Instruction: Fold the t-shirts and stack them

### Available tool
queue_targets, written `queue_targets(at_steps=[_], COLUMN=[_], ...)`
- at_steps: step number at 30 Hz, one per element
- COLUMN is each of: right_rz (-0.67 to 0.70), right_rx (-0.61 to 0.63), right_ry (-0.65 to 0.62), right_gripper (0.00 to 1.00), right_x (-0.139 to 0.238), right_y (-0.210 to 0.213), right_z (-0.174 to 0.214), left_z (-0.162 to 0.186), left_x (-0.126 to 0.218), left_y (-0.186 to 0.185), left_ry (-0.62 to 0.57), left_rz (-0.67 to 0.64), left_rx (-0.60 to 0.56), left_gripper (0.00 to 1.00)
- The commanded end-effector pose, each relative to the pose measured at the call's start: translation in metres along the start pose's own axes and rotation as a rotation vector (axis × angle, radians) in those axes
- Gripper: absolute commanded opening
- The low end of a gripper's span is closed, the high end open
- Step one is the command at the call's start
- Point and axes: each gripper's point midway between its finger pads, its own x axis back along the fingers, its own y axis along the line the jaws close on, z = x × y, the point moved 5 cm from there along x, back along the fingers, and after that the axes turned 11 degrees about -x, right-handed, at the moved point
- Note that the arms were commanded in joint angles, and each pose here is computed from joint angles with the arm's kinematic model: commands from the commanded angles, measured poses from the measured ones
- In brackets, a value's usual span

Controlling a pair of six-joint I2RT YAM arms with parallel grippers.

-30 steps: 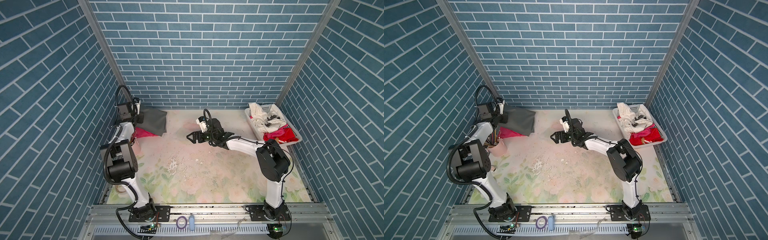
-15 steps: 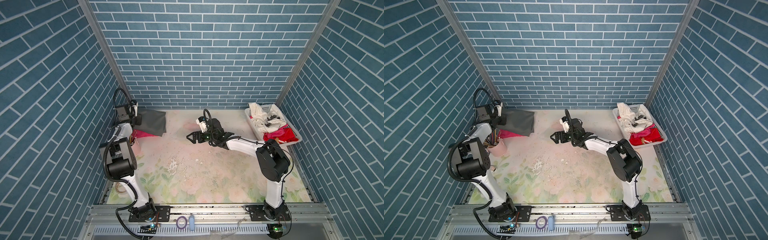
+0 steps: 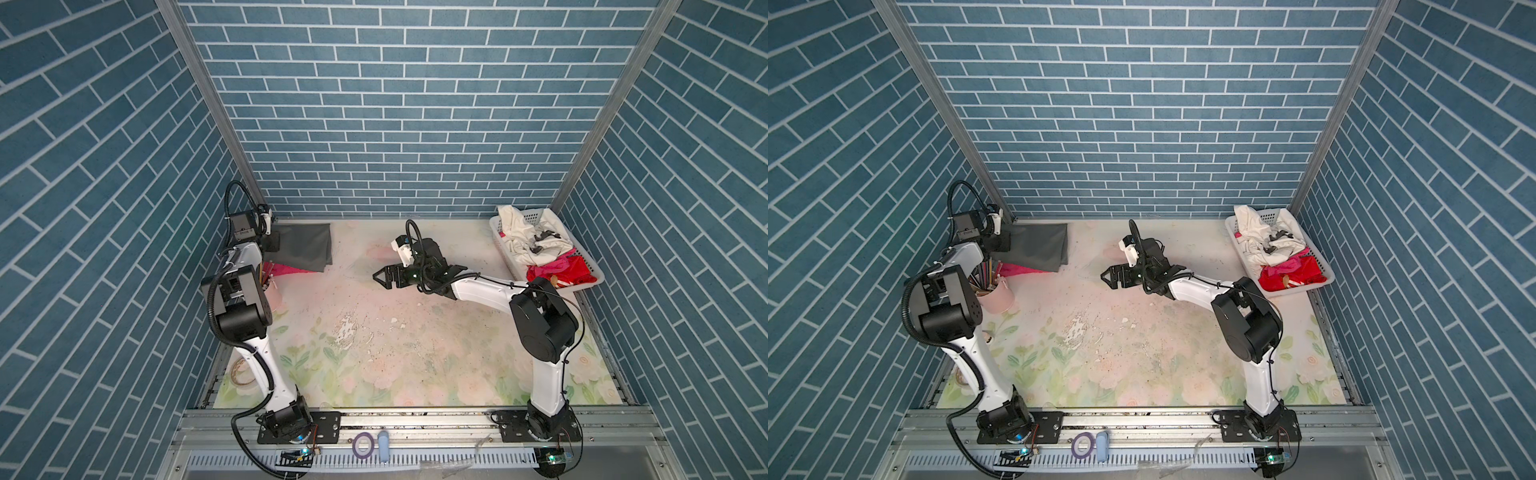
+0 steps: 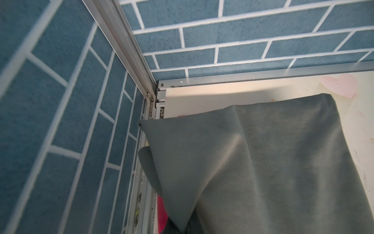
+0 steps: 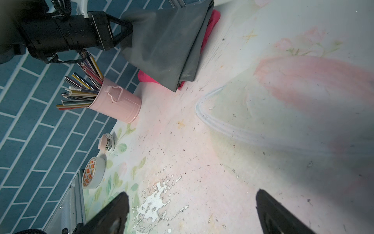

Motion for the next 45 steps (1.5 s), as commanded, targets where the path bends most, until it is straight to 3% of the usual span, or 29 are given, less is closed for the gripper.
queue_targets(at_steps=[1, 9, 10, 12, 13, 14, 15, 26, 31, 35, 40, 45], right_rz=[-0.013, -0.016, -0.015, -0.012, -0.011, -0.009, -0.008, -0.011, 0.020, 0.075, 0.172, 0.310], right_rx=[-0.023, -0.034, -0.034, -0.033, -0.031, -0.031, -0.029, -0.035, 0.006, 0.043, 0.044, 0.033], right_ry=[0.012, 0.011, 0.011, 0.011, 0.011, 0.011, 0.010, -0.003, -0.033, -0.082, -0.247, -0.520], right_gripper=[0.98, 0.98, 0.98, 0.98, 0.98, 0.98, 0.98, 0.98, 0.98, 0.98, 0.98, 0.99], right_x=[-0.007, -0.007, -0.007, -0.006, -0.005, -0.005, -0.004, 0.000, 0.011, 0.032, 0.097, 0.196], right_y=[0.004, 0.004, 0.004, 0.004, 0.004, 0.003, 0.003, 0.005, 0.008, 0.004, -0.017, -0.051], right_z=[-0.001, 0.000, 0.000, 0.001, 0.001, 0.002, 0.002, 0.002, -0.004, -0.020, -0.060, -0.089], left_z=[0.003, 0.013, 0.015, 0.015, 0.013, 0.010, 0.005, -0.086, -0.117, -0.145, -0.173, -0.164], left_x=[-0.002, -0.006, -0.006, -0.005, -0.003, 0.000, 0.003, 0.057, 0.085, 0.119, 0.185, 0.237], left_y=[0.010, 0.013, 0.014, 0.017, 0.020, 0.023, 0.028, 0.038, 0.021, -0.006, -0.047, -0.110], left_ry=[0.041, 0.101, 0.111, 0.126, 0.128, 0.124, 0.117, -0.165, -0.269, -0.330, -0.486, -0.613], left_rz=[-0.038, -0.068, -0.078, -0.101, -0.117, -0.134, -0.159, -0.120, -0.079, -0.111, -0.086, -0.053], left_rx=[0.004, 0.041, 0.047, 0.058, 0.061, 0.062, 0.061, 0.109, 0.112, 0.033, -0.009, -0.078], left_gripper=[0.00, 0.01, 0.14, 0.18, 0.34, 0.82, 0.88, 0.88, 0.88, 0.88, 0.88, 0.88])
